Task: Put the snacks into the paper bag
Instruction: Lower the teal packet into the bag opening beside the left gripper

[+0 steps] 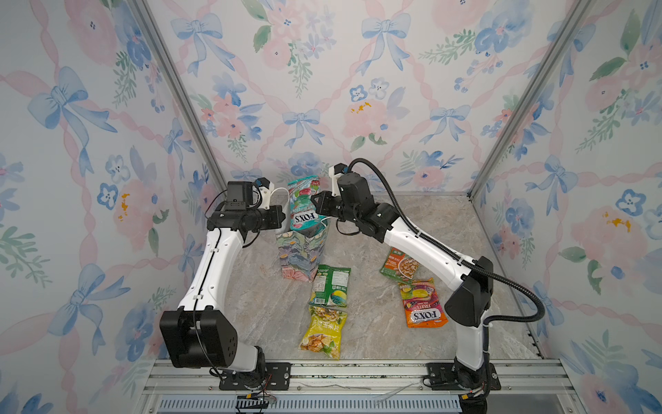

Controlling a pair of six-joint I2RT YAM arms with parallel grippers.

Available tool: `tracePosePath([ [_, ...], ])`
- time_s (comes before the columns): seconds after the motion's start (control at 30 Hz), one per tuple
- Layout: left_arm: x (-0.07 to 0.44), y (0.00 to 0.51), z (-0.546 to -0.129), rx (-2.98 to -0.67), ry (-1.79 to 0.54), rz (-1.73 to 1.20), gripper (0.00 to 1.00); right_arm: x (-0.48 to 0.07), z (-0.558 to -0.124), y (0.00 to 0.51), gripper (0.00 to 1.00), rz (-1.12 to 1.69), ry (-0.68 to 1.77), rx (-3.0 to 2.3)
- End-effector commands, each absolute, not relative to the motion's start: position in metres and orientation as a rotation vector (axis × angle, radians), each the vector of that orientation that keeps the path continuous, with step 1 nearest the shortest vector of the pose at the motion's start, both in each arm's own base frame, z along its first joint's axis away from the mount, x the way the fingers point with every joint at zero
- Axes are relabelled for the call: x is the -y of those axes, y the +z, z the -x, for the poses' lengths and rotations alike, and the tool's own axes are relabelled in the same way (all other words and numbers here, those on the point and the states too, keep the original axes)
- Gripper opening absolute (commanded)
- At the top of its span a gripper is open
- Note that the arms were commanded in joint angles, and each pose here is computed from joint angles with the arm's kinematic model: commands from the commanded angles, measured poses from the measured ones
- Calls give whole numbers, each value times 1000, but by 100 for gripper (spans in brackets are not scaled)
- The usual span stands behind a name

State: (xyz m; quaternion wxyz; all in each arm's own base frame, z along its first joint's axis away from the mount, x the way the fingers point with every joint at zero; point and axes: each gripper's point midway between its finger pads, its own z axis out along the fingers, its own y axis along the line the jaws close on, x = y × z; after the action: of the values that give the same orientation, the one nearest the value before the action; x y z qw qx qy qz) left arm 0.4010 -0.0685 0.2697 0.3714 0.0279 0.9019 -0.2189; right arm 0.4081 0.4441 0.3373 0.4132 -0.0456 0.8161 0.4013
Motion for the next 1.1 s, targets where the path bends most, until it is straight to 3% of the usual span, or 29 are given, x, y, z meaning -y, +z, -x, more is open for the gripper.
tracePosePath([
  [0.0,71,274,-396,-2300,-587,-90,0,-459,-406,359,0,119,1091,-1983],
  [1.07,70,273,-397,-2302,-582,-84,0,-434,-398,339,0,47,1060,-1996],
])
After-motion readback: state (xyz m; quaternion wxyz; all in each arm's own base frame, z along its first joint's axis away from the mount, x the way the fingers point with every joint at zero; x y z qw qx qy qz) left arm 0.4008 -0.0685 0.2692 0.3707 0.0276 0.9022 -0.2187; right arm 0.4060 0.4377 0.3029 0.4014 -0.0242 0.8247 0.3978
